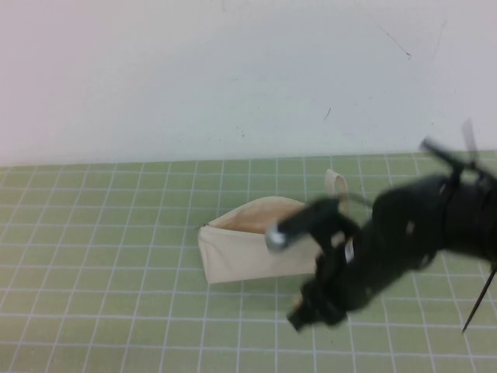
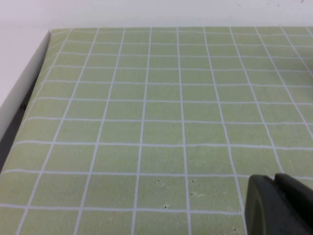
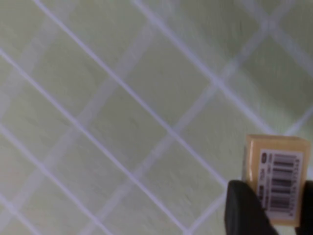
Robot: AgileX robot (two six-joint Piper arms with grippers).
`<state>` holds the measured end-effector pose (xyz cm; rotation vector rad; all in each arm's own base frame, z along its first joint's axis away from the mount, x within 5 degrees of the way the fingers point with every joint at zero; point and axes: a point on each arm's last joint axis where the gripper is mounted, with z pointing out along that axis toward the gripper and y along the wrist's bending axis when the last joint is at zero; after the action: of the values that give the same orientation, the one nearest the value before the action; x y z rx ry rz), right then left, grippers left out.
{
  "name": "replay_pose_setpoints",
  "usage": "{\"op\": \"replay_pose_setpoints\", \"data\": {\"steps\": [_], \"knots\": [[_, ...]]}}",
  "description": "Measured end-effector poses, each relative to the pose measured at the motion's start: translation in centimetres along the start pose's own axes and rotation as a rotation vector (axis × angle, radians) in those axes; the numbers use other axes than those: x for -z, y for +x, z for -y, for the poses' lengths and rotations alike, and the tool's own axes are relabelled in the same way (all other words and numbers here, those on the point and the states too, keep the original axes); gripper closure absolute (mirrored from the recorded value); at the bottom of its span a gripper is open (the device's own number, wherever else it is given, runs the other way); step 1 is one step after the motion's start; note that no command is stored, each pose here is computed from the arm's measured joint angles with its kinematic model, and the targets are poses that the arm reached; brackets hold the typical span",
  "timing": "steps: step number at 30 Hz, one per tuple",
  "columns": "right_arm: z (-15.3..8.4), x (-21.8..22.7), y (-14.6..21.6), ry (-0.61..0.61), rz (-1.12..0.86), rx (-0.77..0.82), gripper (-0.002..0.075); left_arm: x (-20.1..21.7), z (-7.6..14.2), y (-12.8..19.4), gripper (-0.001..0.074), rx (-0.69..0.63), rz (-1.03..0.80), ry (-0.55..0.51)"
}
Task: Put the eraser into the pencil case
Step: Pick up the eraser from the table, then place the eraser on the pencil case
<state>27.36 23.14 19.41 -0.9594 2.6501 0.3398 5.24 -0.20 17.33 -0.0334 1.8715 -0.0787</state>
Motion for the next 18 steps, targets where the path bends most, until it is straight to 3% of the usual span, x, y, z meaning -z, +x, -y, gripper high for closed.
{"op": "replay_pose_setpoints", "data": {"steps": [8, 15, 18], "knots": [[-1.5, 9.7, -6.5, -0.013, 0.362, 0.150, 0.0524, 0.0, 0.0, 0.0, 0.0736, 0.000, 0.000, 0.000], [-0.4, 7.0, -8.0, 0.013, 0.334, 0.147, 0.0524, 0.0, 0.0, 0.0, 0.0736, 0.002, 0.000, 0.000], [-0.1, 5.3, -8.1, 0.012, 0.299, 0.144, 0.0483, 0.0, 0.0, 0.0, 0.0736, 0.002, 0.000, 0.000]]}}
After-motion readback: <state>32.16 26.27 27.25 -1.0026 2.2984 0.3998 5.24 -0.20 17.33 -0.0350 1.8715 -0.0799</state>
